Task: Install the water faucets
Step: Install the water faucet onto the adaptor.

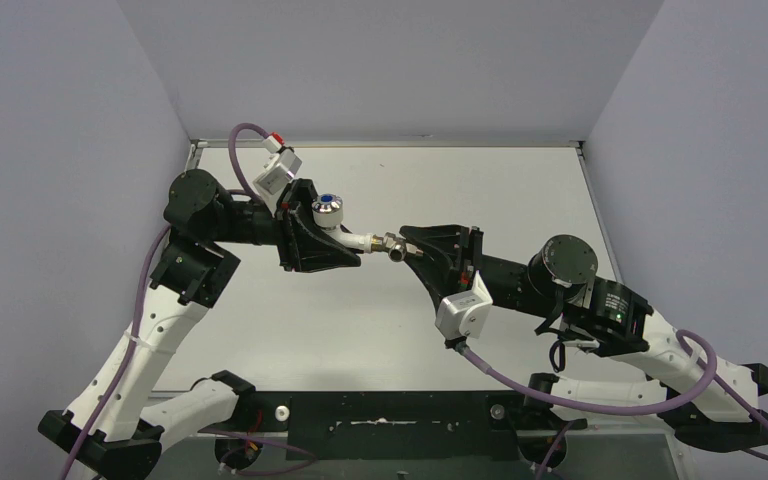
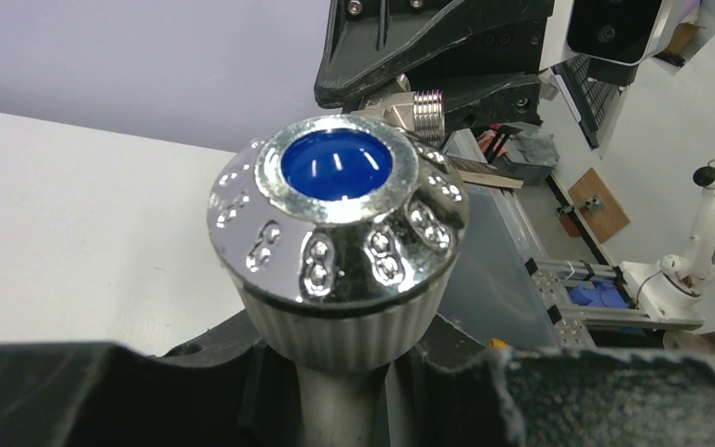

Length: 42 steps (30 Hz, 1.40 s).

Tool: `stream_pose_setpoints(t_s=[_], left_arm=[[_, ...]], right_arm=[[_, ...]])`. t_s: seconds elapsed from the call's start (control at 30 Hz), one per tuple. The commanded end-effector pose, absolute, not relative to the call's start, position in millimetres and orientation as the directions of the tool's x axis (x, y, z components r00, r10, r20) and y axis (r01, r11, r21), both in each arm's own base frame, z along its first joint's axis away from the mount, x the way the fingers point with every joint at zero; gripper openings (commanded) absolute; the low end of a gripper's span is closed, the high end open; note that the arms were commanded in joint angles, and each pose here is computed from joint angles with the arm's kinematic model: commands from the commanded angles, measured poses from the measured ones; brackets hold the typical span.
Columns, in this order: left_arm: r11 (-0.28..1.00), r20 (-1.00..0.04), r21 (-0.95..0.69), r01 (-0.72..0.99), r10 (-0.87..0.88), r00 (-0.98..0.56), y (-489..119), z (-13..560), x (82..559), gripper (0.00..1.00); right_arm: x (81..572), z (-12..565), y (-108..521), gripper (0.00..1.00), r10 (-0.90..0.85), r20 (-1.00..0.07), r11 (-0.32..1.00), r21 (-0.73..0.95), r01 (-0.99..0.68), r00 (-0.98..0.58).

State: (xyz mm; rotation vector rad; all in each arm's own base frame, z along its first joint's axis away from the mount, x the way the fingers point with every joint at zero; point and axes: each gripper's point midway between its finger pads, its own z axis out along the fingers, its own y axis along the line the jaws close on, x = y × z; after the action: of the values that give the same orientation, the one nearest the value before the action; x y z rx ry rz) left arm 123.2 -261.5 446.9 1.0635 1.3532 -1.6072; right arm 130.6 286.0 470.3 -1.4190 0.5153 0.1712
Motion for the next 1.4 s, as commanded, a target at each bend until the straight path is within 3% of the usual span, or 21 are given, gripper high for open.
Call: stream_pose_setpoints(t_s=[0.0, 1.37], left_arm=[[-0.17, -0.957, -0.268, 0.948, -0.067, -0.283, -258.3, 460.2, 113.5, 0.0], [-0.147, -0.957, -0.266, 0.953, -0.074, -0.279, -260.4, 461.5, 120.1, 0.0]], right_arm=[[124.9, 493.3, 282.7, 0.0, -0.148, -0.443, 0.199, -0.889, -0.412, 0.884], [119.3, 474.4, 286.1, 0.0, -0.131, -0.489, 0.16, -0.869, -0.469, 0.862]])
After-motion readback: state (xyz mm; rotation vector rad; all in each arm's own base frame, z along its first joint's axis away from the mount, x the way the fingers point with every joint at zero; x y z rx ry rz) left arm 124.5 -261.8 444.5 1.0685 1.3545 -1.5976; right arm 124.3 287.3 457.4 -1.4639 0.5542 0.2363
